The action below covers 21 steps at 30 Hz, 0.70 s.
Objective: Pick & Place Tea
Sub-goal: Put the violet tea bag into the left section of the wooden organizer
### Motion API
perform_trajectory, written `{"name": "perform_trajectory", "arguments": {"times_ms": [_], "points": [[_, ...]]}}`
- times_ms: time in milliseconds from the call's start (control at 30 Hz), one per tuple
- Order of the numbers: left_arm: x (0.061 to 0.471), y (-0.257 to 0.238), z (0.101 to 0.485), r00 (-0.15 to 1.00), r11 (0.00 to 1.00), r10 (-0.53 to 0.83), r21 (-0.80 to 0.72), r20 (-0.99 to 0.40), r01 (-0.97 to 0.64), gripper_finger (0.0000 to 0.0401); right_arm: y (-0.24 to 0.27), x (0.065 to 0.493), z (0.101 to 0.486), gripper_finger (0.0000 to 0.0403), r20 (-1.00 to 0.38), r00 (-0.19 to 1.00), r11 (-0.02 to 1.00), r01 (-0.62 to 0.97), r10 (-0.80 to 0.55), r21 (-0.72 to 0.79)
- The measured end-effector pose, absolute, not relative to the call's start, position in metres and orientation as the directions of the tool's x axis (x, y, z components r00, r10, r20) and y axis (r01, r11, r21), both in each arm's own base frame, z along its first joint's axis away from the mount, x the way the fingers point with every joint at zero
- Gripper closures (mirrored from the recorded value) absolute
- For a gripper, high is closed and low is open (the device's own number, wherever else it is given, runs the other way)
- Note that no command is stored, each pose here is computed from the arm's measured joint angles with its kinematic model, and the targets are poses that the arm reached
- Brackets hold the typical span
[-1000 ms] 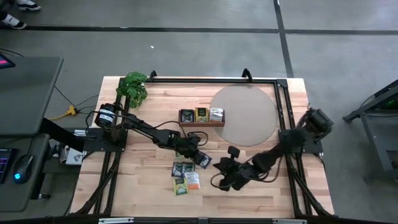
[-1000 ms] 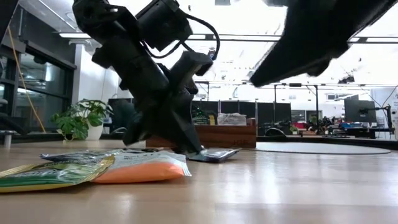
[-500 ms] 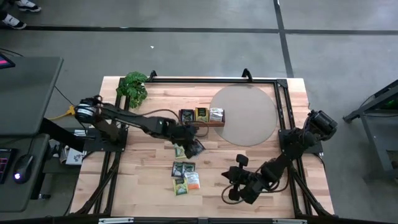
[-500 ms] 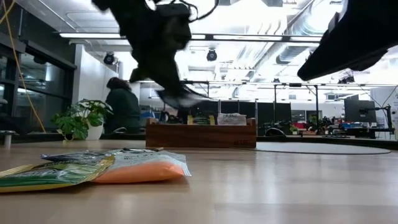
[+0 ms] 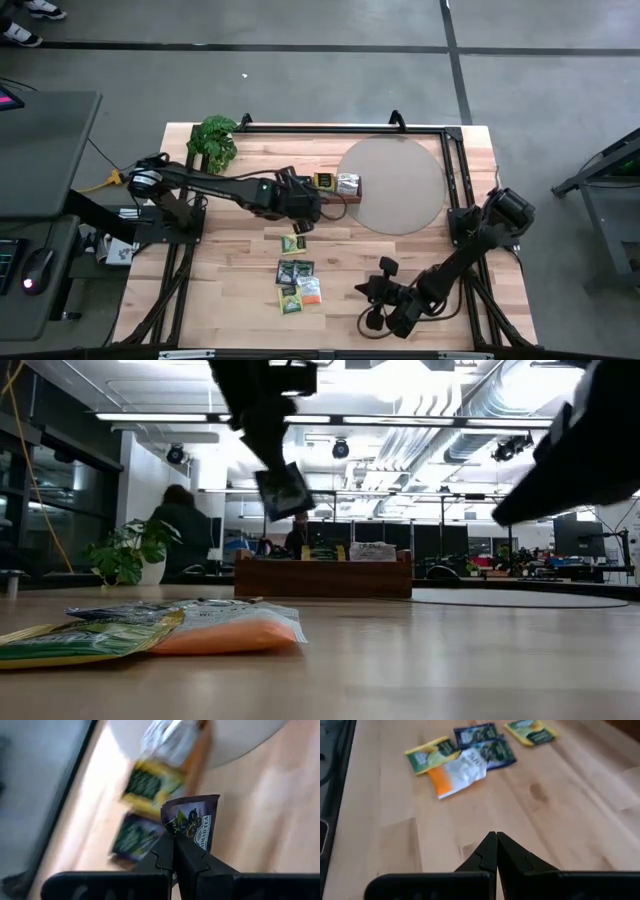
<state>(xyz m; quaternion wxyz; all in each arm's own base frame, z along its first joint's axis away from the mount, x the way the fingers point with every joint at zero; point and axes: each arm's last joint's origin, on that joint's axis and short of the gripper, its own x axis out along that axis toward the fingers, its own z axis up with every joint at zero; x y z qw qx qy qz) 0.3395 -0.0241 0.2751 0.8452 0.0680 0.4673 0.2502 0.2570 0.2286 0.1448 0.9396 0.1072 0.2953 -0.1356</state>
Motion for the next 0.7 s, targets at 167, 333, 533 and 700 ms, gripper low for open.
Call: {"name": "perform_trajectory", "arguments": {"times_ms": [167, 333, 533, 700], "points": [[0.345, -0.016, 0.260, 0.359, 0.807, 0.579, 0.453, -0.732, -0.379, 0.0401, 0.234, 0.260, 0.131, 0.0403, -0.597, 0.785, 0.943, 0.304, -0.165, 0.139], [0.351, -0.003, 0.248, 0.294, 0.778, 0.615, 0.499, -0.732, -0.382, 0.0401, 0.236, 0.262, 0.126, 0.0402, -0.598, 0.787, 0.943, 0.297, -0.151, 0.153], [0.356, 0.007, 0.221, 0.191, 0.767, 0.628, 0.558, -0.754, -0.317, 0.0401, 0.237, 0.263, 0.126, 0.0402, -0.593, 0.792, 0.943, 0.292, -0.145, 0.159], [0.359, 0.011, 0.207, 0.135, 0.742, 0.658, 0.606, -0.741, -0.288, 0.0401, 0.237, 0.263, 0.126, 0.0402, -0.592, 0.793, 0.947, 0.284, -0.144, 0.151]]}}
